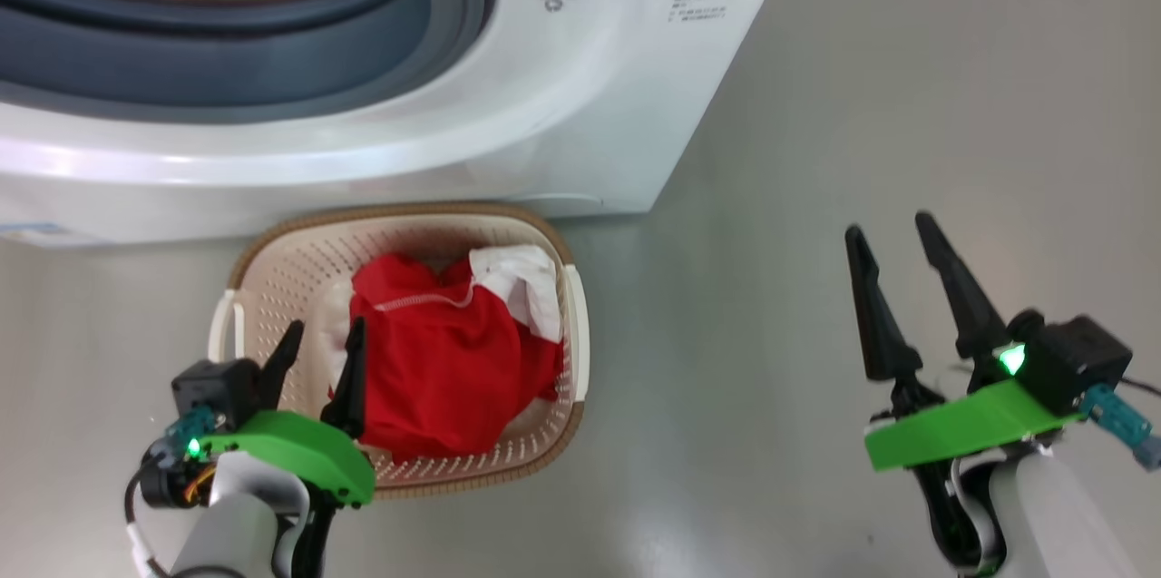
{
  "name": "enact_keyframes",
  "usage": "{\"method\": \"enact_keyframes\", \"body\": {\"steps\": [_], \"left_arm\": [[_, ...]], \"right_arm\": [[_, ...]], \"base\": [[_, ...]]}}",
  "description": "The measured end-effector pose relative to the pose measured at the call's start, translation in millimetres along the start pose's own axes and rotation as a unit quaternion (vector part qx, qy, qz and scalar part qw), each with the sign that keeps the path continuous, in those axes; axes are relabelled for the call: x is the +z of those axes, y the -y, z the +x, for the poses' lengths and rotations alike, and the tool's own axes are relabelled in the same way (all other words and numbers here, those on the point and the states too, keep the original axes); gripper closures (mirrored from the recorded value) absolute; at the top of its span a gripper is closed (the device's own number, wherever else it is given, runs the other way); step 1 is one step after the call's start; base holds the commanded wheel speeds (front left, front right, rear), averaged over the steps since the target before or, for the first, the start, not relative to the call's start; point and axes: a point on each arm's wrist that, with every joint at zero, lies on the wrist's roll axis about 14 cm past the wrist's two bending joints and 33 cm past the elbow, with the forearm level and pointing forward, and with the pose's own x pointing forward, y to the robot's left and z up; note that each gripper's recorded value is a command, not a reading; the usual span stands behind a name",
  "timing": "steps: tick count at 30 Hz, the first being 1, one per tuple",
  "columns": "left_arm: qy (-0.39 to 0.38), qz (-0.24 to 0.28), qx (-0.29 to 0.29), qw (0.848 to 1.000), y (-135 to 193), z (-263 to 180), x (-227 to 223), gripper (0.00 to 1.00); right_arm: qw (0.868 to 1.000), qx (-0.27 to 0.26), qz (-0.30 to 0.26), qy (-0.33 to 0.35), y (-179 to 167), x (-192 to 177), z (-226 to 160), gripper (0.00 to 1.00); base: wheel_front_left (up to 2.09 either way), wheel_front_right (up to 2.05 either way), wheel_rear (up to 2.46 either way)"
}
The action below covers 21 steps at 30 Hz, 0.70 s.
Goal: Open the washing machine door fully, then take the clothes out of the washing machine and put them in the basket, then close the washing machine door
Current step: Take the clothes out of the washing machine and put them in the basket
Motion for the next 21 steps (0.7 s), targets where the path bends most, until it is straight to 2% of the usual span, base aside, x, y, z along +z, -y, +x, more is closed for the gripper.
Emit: {"method": "enact_keyframes", "body": {"steps": [21], "left_arm": [[0.143, 0.048, 0.009, 0.988, -0.7, -78.8, 79.9, 0.0]], "right_arm": [[1.0, 0.003, -0.002, 0.015, -10.4, 20.1, -62.2, 0.0]], "base": [[0.0, 0.0, 0.0]]}}
